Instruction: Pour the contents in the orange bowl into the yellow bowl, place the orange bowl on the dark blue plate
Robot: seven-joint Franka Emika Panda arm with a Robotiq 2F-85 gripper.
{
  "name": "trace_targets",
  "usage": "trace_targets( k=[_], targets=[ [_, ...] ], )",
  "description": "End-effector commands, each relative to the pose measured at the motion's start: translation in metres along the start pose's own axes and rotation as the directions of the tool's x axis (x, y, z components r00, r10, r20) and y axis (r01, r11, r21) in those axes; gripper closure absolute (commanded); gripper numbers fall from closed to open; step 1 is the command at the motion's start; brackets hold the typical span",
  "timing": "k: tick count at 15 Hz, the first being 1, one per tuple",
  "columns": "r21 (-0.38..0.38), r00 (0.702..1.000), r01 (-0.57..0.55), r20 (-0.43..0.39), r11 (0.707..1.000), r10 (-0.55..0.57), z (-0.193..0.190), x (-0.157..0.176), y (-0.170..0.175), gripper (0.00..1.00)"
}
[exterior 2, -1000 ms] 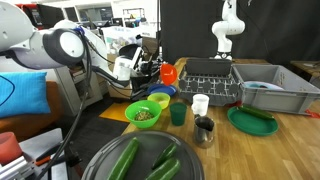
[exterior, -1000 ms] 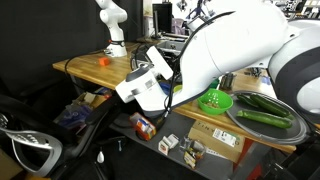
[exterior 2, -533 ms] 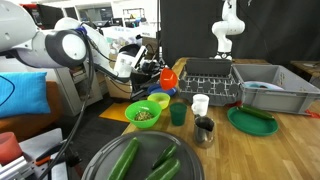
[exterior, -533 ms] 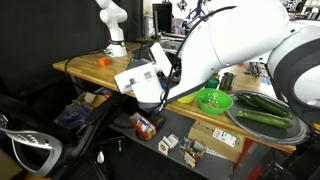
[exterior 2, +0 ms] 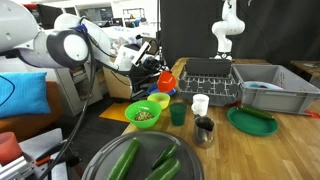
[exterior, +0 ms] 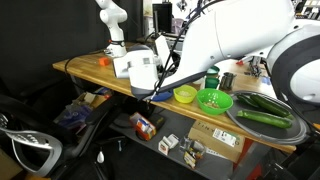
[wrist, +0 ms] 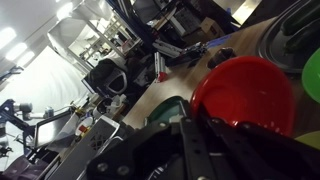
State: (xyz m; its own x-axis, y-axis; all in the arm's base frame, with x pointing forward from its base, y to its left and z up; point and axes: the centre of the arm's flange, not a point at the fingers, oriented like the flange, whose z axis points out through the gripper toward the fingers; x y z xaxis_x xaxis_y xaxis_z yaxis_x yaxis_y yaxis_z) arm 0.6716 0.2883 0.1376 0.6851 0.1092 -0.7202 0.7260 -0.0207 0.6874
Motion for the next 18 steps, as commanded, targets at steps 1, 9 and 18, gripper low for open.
trace_targets(
  k=[1, 9, 18],
  targets=[
    [0.116, 0.999, -0.019, -0.036, 0.993, 0.023, -0.020, 0.044, 0.031, 0.98],
    [0.336, 0.983, -0.103, -0.109, 0.936, 0.147, 0.008, 0.019, 0.058, 0.98],
    [0.546, 0.925, -0.256, -0.101, 0.798, 0.366, 0.044, -0.016, 0.078, 0.98]
  ],
)
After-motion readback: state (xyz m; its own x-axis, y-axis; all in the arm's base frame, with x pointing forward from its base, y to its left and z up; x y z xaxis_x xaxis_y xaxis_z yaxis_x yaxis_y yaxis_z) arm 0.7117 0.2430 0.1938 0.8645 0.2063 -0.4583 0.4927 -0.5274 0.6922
